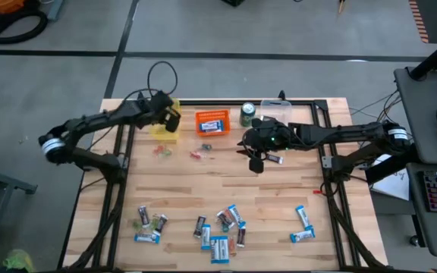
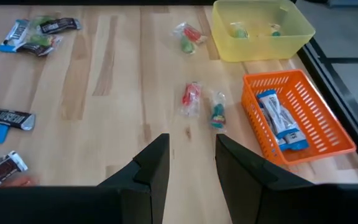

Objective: Organize candy in baskets
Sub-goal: Put the orange gummy into the yellow bin, then put the white chocolate into the orange bin

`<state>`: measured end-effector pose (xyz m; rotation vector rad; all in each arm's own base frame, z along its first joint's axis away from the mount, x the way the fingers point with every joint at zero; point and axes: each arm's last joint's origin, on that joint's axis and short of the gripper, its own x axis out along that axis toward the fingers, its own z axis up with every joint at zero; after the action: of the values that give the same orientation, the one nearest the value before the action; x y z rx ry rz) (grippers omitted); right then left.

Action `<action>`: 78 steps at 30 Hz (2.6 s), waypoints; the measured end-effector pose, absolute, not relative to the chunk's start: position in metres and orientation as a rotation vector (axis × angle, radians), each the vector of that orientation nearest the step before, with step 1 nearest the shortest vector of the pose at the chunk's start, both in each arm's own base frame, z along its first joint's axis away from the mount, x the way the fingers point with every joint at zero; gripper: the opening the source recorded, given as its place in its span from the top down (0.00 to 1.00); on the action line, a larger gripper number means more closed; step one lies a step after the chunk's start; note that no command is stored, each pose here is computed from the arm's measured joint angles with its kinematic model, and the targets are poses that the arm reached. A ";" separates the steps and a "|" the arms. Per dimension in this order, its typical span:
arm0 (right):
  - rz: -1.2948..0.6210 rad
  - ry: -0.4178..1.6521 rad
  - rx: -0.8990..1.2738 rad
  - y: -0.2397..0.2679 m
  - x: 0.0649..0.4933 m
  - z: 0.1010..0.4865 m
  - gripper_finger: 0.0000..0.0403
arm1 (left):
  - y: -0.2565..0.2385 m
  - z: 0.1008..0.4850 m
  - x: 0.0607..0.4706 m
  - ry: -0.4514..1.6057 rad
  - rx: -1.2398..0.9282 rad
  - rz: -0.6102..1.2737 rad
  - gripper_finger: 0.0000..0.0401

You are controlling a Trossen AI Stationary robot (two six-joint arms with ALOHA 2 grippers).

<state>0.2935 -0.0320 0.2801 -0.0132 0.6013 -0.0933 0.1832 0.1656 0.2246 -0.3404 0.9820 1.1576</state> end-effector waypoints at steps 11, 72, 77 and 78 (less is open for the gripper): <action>-0.100 0.607 0.010 -0.032 0.293 0.279 0.71 | 0.197 0.184 0.180 1.160 -0.367 1.215 0.91; -0.731 1.689 0.774 0.141 0.209 0.180 0.71 | 0.035 0.247 0.264 0.691 -0.026 0.396 0.64; -0.783 1.732 0.711 0.148 0.211 0.161 0.71 | 0.035 0.247 0.264 0.692 -0.018 0.394 0.64; -0.789 1.740 0.700 0.148 0.212 0.158 0.71 | 0.035 0.247 0.264 0.693 -0.015 0.393 0.64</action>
<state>0.2119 0.1482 0.1578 0.6998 1.7400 -0.7894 0.2636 0.0349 0.2470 -0.0152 0.6931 0.3927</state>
